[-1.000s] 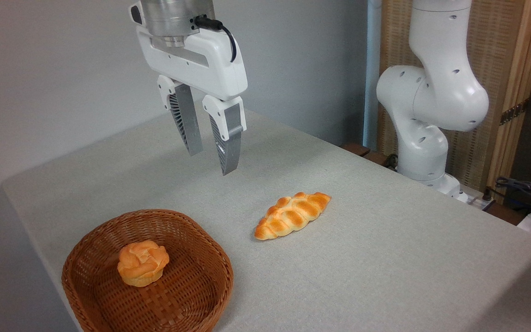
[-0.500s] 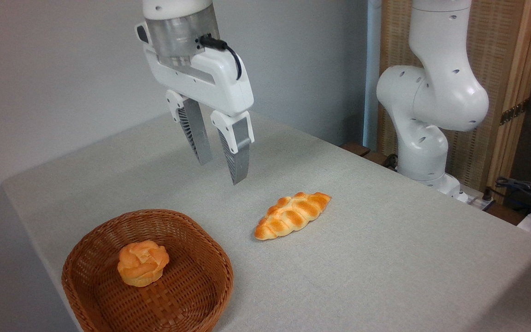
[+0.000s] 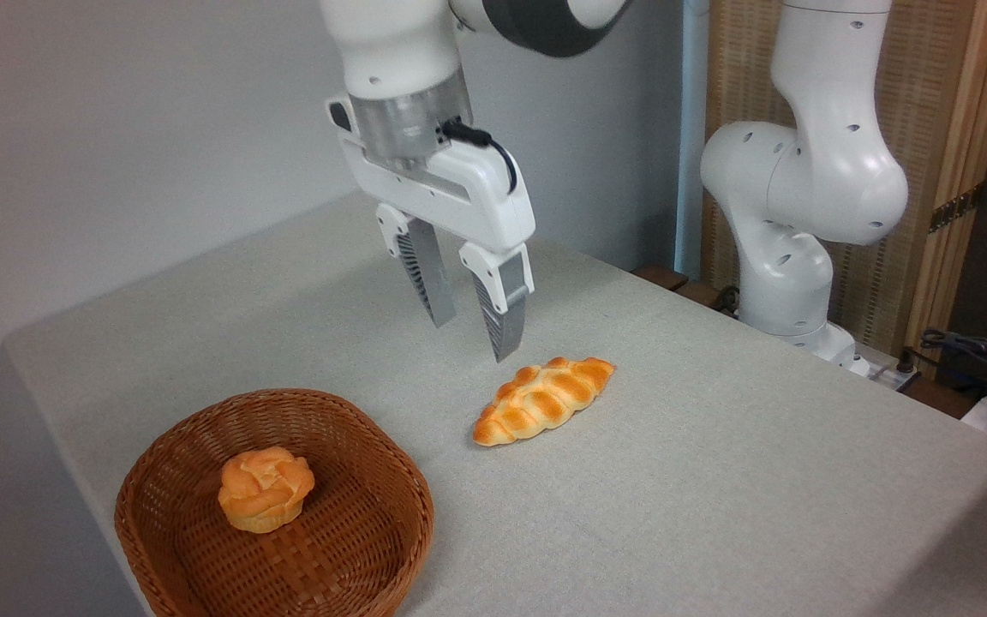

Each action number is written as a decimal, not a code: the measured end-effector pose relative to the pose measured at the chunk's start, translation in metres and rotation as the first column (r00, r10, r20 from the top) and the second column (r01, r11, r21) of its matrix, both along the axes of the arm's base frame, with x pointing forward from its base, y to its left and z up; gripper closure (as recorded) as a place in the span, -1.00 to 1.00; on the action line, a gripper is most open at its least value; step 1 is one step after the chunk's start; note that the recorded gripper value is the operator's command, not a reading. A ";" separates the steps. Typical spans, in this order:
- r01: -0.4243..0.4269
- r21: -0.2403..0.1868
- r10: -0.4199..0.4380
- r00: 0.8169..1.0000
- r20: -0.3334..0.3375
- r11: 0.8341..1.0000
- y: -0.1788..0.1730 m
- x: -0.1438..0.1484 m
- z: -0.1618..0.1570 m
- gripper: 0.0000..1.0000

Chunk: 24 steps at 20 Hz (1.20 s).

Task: Put bread into the basket
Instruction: 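Move the open gripper over the braided roll and lower it, then close the gripper on the middle of the braided roll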

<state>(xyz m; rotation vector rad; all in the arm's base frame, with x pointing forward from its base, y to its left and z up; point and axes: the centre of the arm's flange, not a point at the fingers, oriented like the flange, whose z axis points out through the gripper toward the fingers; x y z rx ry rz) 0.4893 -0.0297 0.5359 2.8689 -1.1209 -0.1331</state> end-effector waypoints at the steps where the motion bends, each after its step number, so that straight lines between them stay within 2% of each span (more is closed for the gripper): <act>1: 0.017 0.001 -0.017 1.000 -0.011 1.000 -0.002 -0.005 -0.009 -1.00; 5: 0.071 0.018 -0.070 0.995 -0.073 0.997 -0.006 -0.020 -0.049 -1.00; 12: 0.094 0.031 -0.089 0.988 -0.127 0.995 -0.011 -0.037 -0.104 -1.00; 21: 0.112 0.033 -0.106 0.983 -0.147 0.993 -0.017 -0.045 -0.120 -1.00; 24: 0.111 0.033 -0.106 0.987 -0.117 0.993 -0.017 -0.042 -0.116 -1.00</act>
